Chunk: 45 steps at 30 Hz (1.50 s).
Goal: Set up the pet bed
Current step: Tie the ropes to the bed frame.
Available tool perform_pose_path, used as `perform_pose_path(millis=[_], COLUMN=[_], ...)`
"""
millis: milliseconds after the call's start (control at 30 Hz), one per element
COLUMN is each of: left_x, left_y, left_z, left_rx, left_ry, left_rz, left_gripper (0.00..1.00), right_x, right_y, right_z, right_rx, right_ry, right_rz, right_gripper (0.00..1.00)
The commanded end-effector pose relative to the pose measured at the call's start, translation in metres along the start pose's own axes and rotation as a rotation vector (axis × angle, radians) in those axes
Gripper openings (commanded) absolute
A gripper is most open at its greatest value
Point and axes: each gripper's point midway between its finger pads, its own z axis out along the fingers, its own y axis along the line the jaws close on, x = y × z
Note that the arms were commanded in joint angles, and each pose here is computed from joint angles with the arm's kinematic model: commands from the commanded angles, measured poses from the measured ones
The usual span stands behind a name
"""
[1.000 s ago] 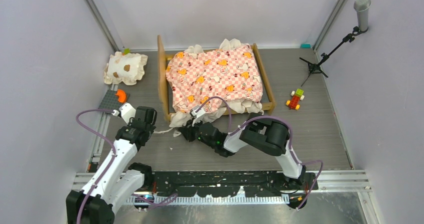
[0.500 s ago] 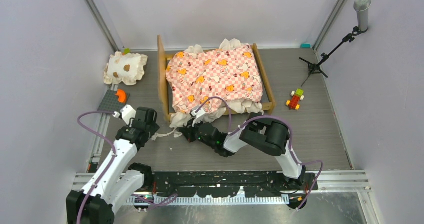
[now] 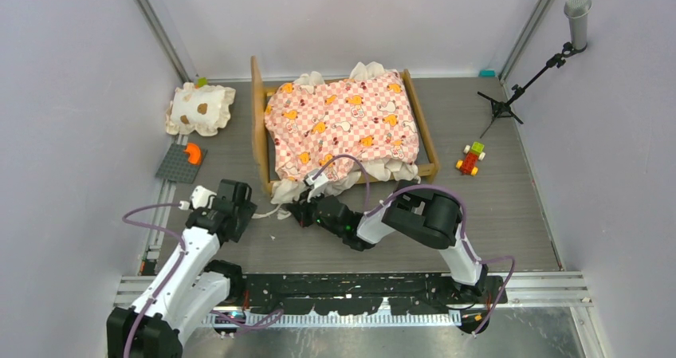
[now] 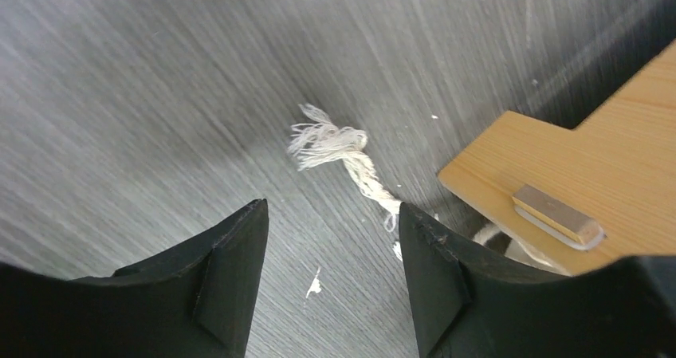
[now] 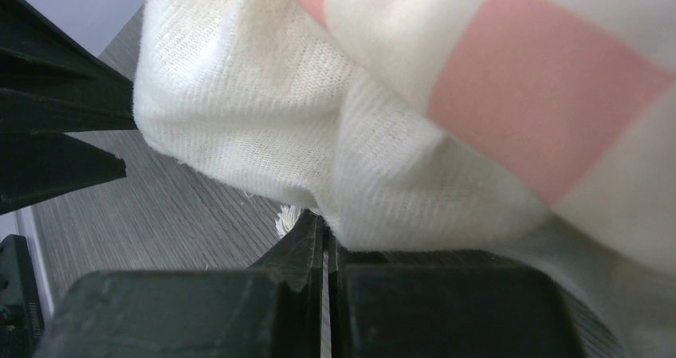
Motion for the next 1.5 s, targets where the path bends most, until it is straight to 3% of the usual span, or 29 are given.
perform_pose_path(millis=[0, 167, 667, 1167, 1467], left_x=[-0.01, -0.012, -0.005, 0.007, 0.02], left_y=[0.013, 0.01, -0.001, -0.003, -0.001], left_z=[-0.005, -0.005, 0.008, 0.019, 0.026], left_rx=[-0.129, -0.243, -0.213, -0.229, -0.247], left_ry=[-0.045, -0.025, 0.022, 0.238, 0.272], left_rz=[-0.153, -0.134, -0.182, -0.257, -0.36], left_gripper=[0.63, 0.61, 0.64, 0.64, 0.64], right_x=[-0.032, -0.038, -0.04, -0.021, -0.009], right_y=[0.005, -0.001, -0.009, 0.0, 0.002], right_z=[-0.003, -0.009, -0.019, -0.01, -0.013], right_rx=[0.013, 0.045, 0.006, -0.165, -0.205], right_ry=[-0.092, -0.11, -0.107, -0.05, -0.024], right_rz=[0.035, 0.024, -0.001, -0.193, -0.254], right_gripper=[0.01, 0.01, 0.01, 0.01, 0.01])
